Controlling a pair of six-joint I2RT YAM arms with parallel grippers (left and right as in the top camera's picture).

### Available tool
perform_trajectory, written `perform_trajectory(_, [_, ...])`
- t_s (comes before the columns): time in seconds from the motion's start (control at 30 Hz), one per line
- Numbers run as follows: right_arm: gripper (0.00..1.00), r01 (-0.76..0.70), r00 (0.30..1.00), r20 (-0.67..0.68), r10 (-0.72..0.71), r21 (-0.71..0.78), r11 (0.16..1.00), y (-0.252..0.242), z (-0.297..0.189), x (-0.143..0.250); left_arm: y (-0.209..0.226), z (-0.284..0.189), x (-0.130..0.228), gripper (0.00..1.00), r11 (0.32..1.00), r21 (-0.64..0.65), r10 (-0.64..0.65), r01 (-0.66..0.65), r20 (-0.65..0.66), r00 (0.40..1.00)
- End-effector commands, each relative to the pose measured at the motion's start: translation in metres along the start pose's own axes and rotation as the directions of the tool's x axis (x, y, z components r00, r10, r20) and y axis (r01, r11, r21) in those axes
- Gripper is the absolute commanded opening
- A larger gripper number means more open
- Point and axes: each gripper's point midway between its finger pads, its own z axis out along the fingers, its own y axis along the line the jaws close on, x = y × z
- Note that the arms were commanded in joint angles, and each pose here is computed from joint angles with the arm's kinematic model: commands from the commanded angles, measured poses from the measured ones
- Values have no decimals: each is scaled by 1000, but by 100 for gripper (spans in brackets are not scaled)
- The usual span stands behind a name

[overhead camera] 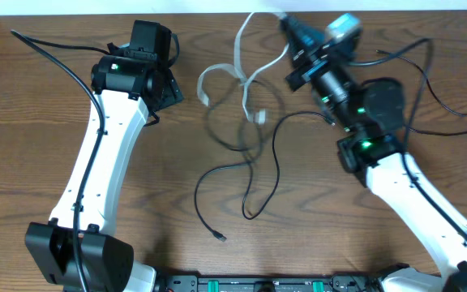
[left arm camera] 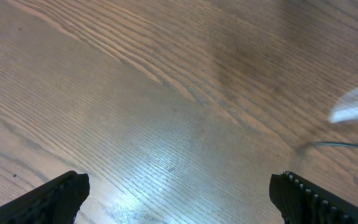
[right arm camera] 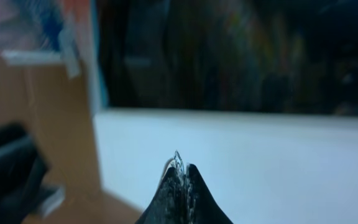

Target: Untangle cables

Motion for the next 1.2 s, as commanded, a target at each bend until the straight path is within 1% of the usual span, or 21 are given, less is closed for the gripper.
perform_trajectory(0.0, [1,59,991,119,-64,50,997,-15,2,-60,4,0,-1,98,1000,-14,3,-3,5,1000])
perform_trajectory(0.17, [1,67,985,159,-73,44,997,-13,8,-89,4,0,-1,98,1000,-14,3,-3,5,1000])
perform_trajectory(0.33, [1,75,978,191,-80,32,997,-7,12,-110,4,0,-1,98,1000,-14,3,-3,5,1000])
perform_trajectory(0.4, [1,74,978,196,-77,20,997,-2,14,-113,4,0,-1,98,1000,-14,3,-3,5,1000])
perform_trajectory(0.6, [1,44,995,86,-44,2,999,6,25,-78,4,0,-1,98,1000,-14,3,-3,5,1000])
perform_trajectory(0.77, [1,36,997,76,-35,-21,999,13,33,-62,4,0,-1,98,1000,-14,3,-3,5,1000])
perform_trajectory(0.87, [1,26,1000,7,-26,-9,1000,8,40,-35,4,0,-1,98,1000,-14,3,-3,5,1000])
perform_trajectory(0.9, [1,11,999,-40,-11,-4,1000,5,43,-15,4,0,-1,98,1000,-14,3,-3,5,1000])
perform_trajectory(0.97, [1,-37,995,-98,37,3,999,3,47,9,4,0,-1,98,1000,-14,3,-3,5,1000])
perform_trajectory(1.07, [1,-94,982,-166,93,3,996,6,50,36,4,0,-1,98,1000,-14,3,-3,5,1000])
perform_trajectory(1.17, [1,-117,973,-203,106,-41,992,20,51,48,4,0,-1,98,1000,-14,3,-3,5,1000])
